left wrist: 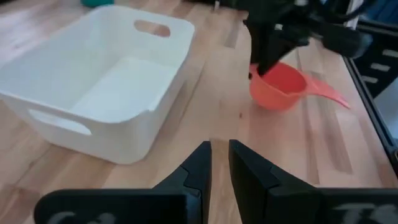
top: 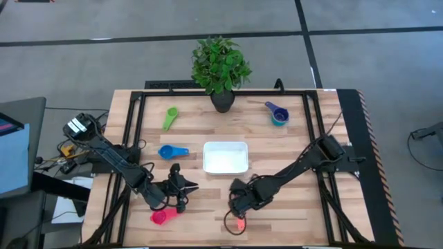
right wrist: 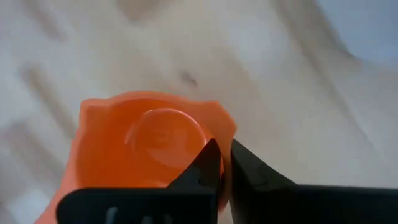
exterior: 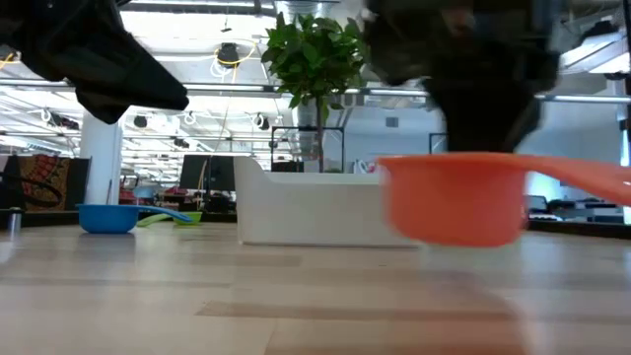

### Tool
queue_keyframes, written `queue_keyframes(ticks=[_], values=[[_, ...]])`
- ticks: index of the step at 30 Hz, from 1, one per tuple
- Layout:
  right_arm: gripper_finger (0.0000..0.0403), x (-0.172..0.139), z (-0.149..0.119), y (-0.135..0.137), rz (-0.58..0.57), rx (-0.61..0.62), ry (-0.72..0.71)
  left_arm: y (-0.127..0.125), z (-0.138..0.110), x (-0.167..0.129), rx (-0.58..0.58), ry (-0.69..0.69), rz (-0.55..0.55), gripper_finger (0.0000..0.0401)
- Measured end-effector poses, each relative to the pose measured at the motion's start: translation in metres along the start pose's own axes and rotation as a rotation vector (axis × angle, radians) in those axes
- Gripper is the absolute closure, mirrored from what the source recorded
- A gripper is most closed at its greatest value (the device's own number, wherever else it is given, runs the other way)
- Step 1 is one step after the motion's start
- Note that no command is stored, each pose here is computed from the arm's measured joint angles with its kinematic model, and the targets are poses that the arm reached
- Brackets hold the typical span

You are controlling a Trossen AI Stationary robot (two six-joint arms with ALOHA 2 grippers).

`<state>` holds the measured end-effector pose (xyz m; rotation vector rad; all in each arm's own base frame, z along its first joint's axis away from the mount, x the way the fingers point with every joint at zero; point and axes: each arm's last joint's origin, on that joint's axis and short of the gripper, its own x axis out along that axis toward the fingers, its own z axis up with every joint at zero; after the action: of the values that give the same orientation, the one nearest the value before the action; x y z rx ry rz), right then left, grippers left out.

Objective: Nest measuring cups in basket
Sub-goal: Stack the orange measuring cup on top of the dark blue measuring cup

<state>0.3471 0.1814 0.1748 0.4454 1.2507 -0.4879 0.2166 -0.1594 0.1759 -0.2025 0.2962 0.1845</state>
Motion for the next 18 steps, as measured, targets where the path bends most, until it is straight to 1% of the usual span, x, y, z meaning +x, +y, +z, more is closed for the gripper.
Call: queue_keyframes(ticks=[4,8,12,18], values=[[0.0384,-0.001,-0.017,-0.014,-0.159,0.111,0.081,0.001,0.0,0.001,0.008,0.0,0.005,0.0357],[0.0385,0.006,-0.037,-0.02,-0.216,0.212,0.127,0.001,0.0,0.001,0.012,0.003,0.007,0.0357],[0.0357,0.009,-0.05,-0.02,-0.229,0.276,0.156,0.001,0.0,0.001,0.012,0.002,0.007,0.0357],[0.0305,0.003,-0.062,-0.018,-0.232,0.232,0.152,0.001,0.0,0.001,0.034,0.003,0.008,0.0357]])
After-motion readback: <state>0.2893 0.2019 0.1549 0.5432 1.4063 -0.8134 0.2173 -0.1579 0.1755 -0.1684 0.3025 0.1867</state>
